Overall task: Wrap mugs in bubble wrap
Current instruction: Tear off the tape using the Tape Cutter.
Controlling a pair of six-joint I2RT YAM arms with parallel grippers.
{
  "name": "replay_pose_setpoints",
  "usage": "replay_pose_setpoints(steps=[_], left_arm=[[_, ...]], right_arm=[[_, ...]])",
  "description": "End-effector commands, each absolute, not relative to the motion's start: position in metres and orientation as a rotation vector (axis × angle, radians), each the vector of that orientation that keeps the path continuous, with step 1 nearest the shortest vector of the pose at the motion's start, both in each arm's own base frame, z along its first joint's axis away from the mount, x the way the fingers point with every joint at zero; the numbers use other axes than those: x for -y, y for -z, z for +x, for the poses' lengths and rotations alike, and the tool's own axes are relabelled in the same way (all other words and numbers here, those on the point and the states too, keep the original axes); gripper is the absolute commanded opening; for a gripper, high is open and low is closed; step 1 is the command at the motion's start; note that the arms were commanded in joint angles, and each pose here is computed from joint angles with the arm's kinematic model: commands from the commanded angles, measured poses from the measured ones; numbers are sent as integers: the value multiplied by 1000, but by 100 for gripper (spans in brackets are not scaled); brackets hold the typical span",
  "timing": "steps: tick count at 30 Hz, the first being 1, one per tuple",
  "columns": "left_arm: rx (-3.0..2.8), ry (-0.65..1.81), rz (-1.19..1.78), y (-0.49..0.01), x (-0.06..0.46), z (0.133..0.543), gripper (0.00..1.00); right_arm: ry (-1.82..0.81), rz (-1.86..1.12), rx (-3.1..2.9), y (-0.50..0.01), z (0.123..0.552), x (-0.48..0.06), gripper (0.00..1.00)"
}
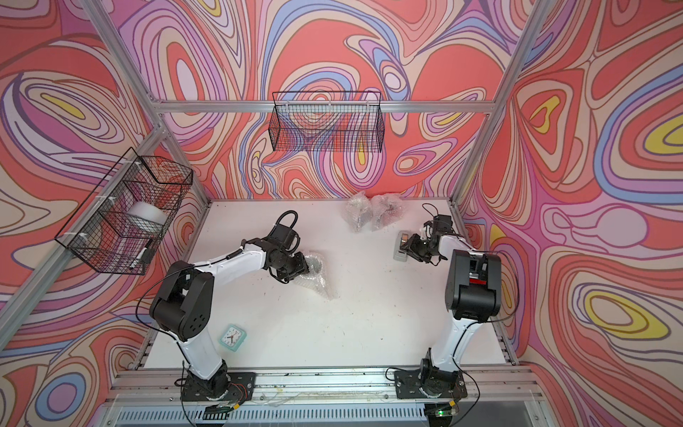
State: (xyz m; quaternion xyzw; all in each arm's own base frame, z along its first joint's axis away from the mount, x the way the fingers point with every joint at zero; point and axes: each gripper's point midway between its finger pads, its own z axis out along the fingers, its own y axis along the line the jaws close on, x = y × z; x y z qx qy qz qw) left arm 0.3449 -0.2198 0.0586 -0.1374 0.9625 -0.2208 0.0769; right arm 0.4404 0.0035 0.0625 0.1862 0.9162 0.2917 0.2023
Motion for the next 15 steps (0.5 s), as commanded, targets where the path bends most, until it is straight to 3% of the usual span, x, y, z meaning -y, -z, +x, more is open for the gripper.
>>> replay_pose_setpoints(steps=[1, 15], left_arm=[[-2980, 576, -450, -46, 213, 326, 47], [-2984, 583, -444, -46, 214, 325, 47]], right_arm=[[-901, 494, -2524, -66, 444, -9, 36], [-922, 564, -2549, -48, 441, -4, 35]])
